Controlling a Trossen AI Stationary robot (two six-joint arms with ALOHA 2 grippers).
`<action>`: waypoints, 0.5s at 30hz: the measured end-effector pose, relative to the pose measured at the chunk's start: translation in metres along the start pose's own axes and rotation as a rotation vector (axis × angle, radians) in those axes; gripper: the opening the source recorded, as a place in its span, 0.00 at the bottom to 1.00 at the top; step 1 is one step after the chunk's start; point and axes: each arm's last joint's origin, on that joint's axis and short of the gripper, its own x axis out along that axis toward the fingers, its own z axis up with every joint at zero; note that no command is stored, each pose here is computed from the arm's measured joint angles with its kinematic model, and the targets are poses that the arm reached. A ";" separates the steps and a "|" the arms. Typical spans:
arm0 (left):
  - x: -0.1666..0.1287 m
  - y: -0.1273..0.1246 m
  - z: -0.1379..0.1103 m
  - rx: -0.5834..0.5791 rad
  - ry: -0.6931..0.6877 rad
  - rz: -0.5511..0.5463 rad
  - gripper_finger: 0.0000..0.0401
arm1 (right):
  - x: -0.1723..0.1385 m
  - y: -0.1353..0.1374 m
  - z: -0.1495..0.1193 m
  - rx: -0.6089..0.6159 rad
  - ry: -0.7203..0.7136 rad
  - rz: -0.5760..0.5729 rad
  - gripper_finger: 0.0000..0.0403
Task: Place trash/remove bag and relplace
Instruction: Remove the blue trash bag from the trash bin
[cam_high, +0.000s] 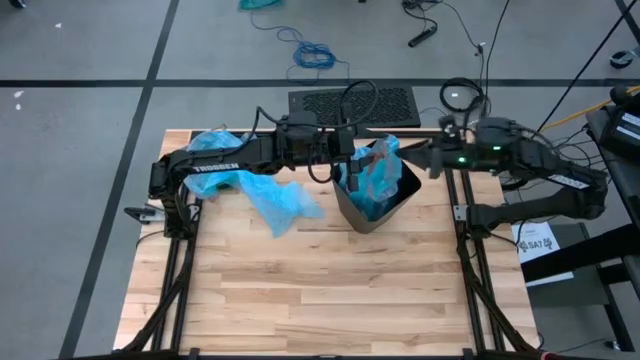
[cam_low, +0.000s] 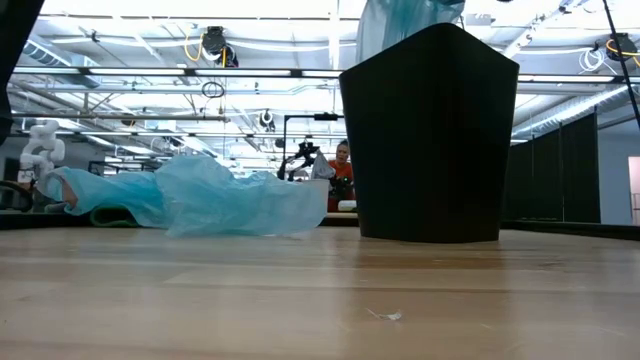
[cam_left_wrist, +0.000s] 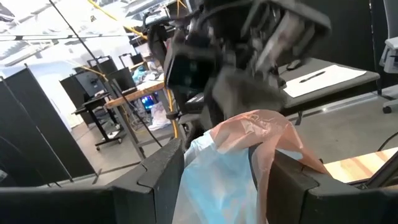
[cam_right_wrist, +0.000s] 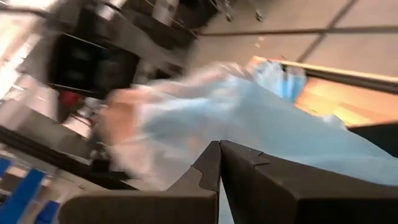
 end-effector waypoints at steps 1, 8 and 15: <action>0.000 0.000 0.000 0.000 -0.001 0.000 0.46 | 0.004 -0.002 -0.001 -0.001 0.013 -0.021 0.00; 0.000 0.001 0.002 0.001 -0.024 0.010 0.46 | 0.023 -0.007 -0.004 0.003 0.085 -0.049 0.00; 0.000 0.001 0.002 0.001 -0.024 0.014 0.46 | 0.034 -0.009 -0.006 0.003 0.111 -0.068 0.00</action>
